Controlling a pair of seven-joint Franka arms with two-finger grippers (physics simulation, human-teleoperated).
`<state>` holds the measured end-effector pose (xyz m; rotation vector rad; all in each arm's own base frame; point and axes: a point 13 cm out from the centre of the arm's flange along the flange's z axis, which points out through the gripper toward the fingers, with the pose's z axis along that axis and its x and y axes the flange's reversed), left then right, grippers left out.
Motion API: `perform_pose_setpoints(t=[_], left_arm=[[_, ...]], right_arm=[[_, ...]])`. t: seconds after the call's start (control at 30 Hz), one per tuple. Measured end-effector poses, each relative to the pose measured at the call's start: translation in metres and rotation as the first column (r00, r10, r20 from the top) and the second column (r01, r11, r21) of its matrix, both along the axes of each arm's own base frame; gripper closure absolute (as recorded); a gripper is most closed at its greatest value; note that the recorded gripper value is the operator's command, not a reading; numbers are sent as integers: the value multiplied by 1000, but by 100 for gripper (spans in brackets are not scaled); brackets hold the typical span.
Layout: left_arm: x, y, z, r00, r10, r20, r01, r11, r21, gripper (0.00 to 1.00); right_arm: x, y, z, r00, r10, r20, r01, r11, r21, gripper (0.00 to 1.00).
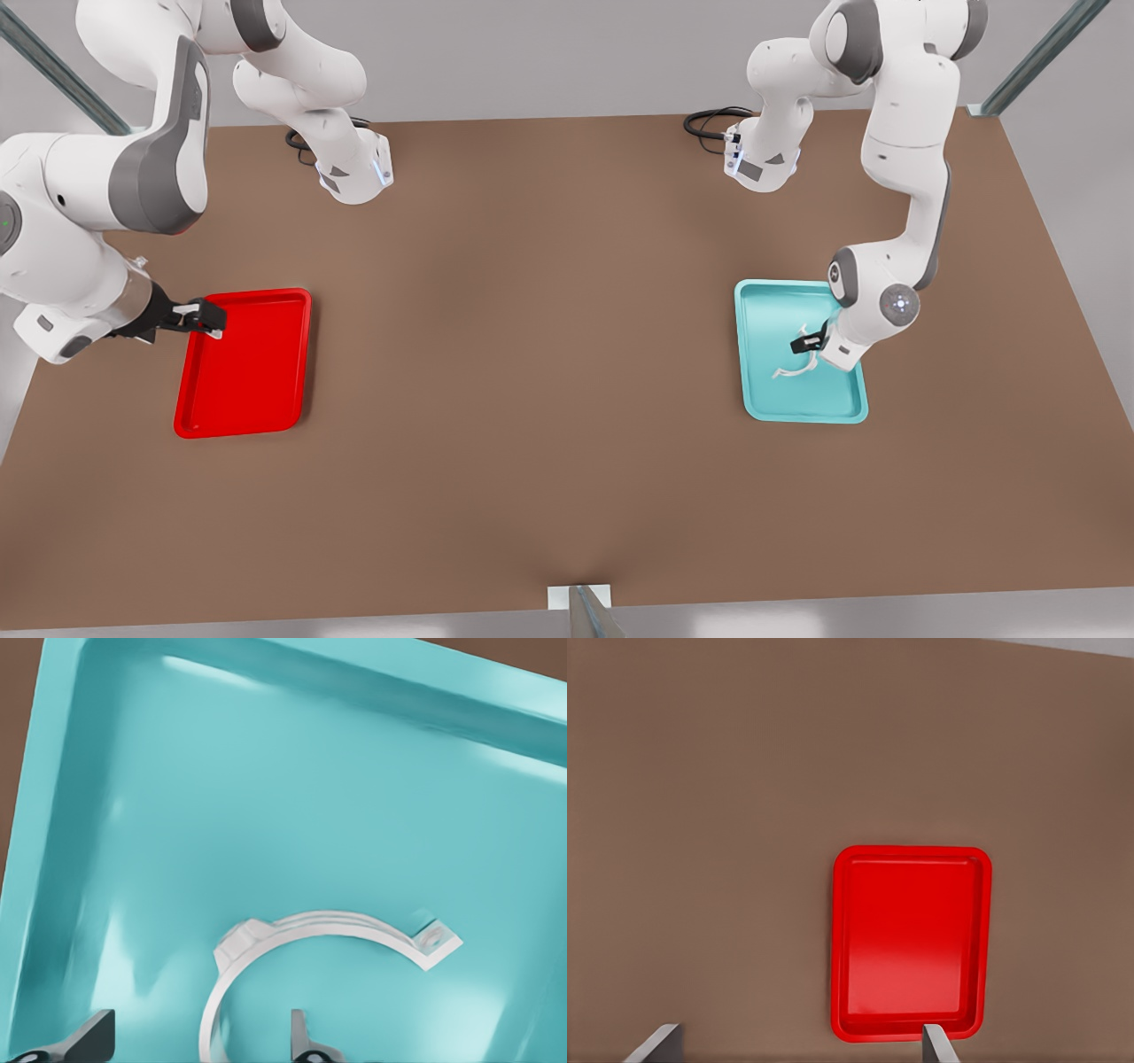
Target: Take the drainage pipe clamp from the left arm, pass it to the right arm, and place it in the plate on the right side
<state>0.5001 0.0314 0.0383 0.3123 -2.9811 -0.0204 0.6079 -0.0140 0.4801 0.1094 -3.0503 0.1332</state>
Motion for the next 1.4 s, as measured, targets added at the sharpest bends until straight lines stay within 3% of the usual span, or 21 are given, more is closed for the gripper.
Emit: perform_pose_setpoints(t=[0.03, 0.3, 0.37, 0.57, 0.87, 0.9, 1.03, 1.17, 1.3, 1.4], left_arm=[[0, 0, -1, 1000, 7, 1, -7, 1000, 2, 33], [4, -2, 5, 999, 50, 14, -50, 999, 4, 33], [3, -3, 6, 998, 57, 12, -58, 998, 5, 46], [2, -3, 5, 997, 77, 5, -77, 997, 7, 63], [-4, -4, 1, 995, 94, -18, -94, 996, 11, 62], [-5, -4, 0, 995, 95, -20, -95, 995, 12, 72], [-5, -4, 0, 994, 103, -22, -103, 995, 14, 79], [-3, -6, 2, 994, 106, -18, -105, 994, 15, 79], [9, -10, 19, 995, 95, 15, -95, 995, 11, 79], [37, -10, 53, 993, 97, 72, -97, 995, 0, 79]], right_arm=[[0, 0, -1, 1000, 0, -1, 0, 1000, 0, 0], [-1, 0, -7, 1000, 0, -14, 0, 1000, -1, 0], [-1, 0, -7, 1000, 0, -16, 0, 1000, -1, 0], [-2, 0, -7, 1000, 0, -17, 0, 1000, -1, 0], [-3, -1, -13, 1000, -1, -31, 1, 1000, -2, 0], [-3, -2, -13, 999, -1, -32, 1, 1000, -3, 0], [-3, -4, -5, 1000, -2, -16, 2, 1000, -7, 0], [-2, -13, 4, 1000, -14, 0, 14, 1000, -21, 0], [1, -4, 7, 1000, 3, 9, -3, 999, -32, 0], [9, -5, 7, 1000, -1, 26, 2, 1000, -23, 0]])
